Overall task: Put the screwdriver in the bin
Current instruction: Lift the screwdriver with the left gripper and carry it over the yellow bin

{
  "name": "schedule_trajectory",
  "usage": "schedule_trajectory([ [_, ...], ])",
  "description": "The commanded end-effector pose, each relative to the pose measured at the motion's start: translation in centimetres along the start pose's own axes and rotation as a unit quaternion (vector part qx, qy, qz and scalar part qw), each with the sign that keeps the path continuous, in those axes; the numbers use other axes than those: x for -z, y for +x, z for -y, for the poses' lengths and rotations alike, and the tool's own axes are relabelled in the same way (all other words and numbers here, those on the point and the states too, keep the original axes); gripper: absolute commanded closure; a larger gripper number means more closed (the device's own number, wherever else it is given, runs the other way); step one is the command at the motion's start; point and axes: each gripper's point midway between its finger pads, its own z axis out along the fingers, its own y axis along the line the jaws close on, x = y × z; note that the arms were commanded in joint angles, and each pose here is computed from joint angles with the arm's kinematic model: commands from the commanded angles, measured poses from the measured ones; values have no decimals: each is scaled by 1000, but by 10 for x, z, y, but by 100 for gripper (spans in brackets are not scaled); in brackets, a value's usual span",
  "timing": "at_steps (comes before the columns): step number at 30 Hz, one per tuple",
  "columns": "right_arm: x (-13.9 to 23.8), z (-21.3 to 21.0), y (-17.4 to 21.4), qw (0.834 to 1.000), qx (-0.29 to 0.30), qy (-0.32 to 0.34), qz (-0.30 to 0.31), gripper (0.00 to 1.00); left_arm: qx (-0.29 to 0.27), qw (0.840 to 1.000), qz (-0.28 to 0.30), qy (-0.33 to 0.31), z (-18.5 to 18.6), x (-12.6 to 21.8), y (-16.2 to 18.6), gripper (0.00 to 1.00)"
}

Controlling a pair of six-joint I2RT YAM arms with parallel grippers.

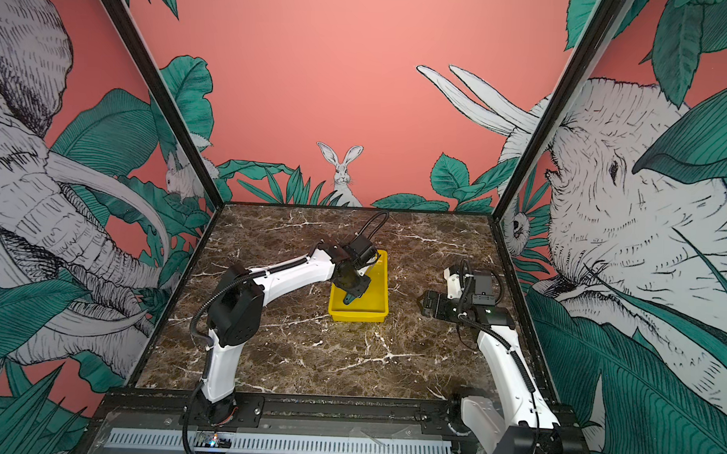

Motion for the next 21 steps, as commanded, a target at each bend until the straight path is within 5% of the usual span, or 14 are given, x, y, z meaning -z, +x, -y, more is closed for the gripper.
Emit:
schedule_trajectory([
  [1,-1,-1,2,1000,5,-6,-1,1,4,1000,-13,-3,-2,-6,9,100],
  [10,-1,0,3,1000,5,-4,-1,1,11,999,-35,-13,-6,-24,19,97],
  [21,-1,0,3,1000,5,-4,-3,1,14,999,-41,-18,-6,-32,21,81],
])
